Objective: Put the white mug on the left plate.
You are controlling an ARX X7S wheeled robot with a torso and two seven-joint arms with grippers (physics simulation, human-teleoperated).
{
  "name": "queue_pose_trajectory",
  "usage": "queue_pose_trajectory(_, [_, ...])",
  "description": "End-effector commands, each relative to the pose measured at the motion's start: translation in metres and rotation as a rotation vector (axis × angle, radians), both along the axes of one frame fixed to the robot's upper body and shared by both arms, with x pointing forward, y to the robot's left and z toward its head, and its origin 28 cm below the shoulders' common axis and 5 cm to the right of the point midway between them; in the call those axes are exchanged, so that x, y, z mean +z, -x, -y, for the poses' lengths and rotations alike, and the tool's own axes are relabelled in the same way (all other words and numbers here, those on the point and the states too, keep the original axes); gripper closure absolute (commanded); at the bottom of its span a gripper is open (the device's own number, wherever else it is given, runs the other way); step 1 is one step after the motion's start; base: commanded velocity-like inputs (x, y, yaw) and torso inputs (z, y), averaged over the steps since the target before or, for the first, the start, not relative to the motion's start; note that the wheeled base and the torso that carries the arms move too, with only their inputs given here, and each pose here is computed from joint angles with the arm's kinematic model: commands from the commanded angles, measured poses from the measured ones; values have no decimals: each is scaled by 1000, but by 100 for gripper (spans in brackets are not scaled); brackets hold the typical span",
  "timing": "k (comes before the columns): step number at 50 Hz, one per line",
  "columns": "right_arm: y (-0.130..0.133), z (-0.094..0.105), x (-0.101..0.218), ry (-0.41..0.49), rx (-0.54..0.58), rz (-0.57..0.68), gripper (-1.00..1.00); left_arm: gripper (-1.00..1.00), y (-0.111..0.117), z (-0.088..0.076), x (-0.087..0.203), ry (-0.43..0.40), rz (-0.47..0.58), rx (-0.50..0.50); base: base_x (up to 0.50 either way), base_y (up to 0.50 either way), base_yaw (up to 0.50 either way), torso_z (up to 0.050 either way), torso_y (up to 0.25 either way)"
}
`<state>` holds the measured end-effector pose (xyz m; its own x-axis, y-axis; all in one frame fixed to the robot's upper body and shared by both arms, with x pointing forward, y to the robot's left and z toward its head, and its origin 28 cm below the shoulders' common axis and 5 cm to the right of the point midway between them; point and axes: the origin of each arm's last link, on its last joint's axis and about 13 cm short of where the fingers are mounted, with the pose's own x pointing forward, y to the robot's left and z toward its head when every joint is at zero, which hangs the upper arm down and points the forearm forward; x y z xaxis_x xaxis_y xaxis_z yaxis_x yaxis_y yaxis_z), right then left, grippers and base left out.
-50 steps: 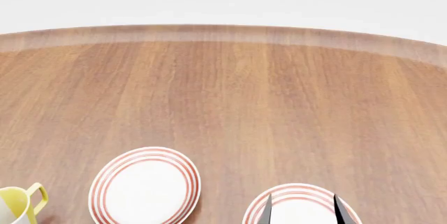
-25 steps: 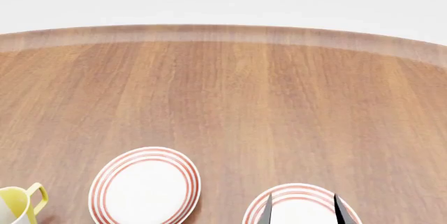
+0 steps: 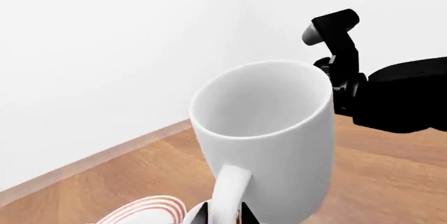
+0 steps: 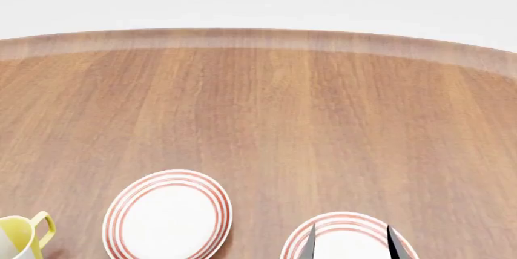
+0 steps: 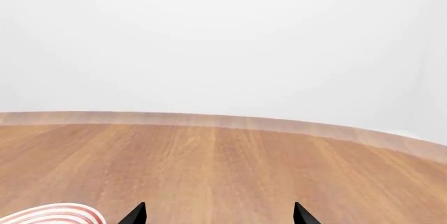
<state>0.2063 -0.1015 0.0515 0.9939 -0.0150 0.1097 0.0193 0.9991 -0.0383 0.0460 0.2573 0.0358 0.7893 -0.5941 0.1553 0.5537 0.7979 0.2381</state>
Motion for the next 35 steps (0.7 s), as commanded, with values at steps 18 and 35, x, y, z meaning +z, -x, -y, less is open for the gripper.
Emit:
queue_pose_trajectory(18, [-1,0,-4,-4,0,-5,-100,100,-15,-8,21,82,36,100,0,0,0,0,0])
queue_pose_trajectory(35, [-2,0,-4,-6,2,-7,-100,100,-29,-17,37,76,60,151,0,0,0,0,0])
